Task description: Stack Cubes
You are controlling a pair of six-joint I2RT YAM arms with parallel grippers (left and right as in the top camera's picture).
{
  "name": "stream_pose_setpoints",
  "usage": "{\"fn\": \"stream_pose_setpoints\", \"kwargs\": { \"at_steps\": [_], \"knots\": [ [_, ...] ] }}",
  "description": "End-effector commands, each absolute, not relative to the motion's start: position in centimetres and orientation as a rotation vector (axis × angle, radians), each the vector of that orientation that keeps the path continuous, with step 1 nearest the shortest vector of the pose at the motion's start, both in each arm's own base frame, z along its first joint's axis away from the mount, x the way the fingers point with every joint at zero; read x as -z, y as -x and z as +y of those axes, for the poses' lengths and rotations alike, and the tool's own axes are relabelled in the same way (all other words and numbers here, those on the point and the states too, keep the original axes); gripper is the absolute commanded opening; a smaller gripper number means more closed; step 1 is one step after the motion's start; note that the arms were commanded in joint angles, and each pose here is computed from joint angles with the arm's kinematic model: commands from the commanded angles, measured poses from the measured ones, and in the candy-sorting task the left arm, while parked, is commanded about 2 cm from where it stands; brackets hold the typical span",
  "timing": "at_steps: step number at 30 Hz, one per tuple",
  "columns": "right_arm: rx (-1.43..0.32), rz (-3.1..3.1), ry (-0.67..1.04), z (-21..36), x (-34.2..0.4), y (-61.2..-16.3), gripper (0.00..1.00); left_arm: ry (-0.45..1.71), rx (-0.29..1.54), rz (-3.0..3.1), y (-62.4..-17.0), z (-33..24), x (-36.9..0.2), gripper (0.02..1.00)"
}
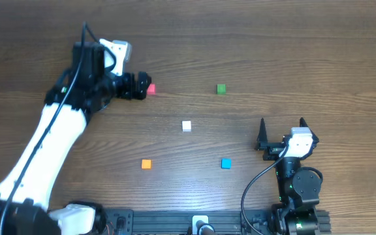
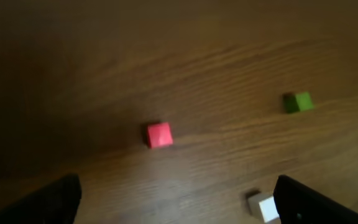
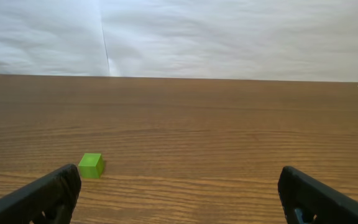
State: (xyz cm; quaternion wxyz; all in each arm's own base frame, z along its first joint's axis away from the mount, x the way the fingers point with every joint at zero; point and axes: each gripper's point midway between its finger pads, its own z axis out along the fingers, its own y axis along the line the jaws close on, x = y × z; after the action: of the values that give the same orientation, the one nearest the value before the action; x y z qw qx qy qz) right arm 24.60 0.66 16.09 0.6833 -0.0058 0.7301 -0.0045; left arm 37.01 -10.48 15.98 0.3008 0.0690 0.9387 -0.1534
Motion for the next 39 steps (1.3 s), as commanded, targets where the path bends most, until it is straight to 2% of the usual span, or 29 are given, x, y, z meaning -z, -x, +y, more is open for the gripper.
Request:
{"fn": "stream_pose_setpoints", "kwargs": {
  "at_steps": [1, 6, 13, 21, 39],
  "knots": [
    [0.013, 1.638, 0.020, 0.7, -15.8, -24.6, 0.993, 0.083, 0.379, 2.613, -38.2, -10.1, -14.7, 1.000],
    [0.013, 1.638, 0.020, 0.7, -15.8, -24.6, 0.993, 0.202, 0.258, 2.717, -38.7, -10.3, -12.4, 1.000],
    [0.013, 1.638, 0.020, 0.7, -15.8, -24.6, 0.991, 0.113, 0.136, 2.847, -40.1, -13.4, -9.7, 1.000],
    [0.013, 1.638, 0.020, 0.7, -15.8, -24.6, 0.993, 0.064, 0.084, 2.927, -40.5, -13.8, -5.9, 1.000],
    [0.013, 1.638, 0.020, 0.7, -15.8, -24.6, 0.991, -0.127, -0.012, 2.976, -40.8, -13.2, -2.0, 0.998]
  ]
}}
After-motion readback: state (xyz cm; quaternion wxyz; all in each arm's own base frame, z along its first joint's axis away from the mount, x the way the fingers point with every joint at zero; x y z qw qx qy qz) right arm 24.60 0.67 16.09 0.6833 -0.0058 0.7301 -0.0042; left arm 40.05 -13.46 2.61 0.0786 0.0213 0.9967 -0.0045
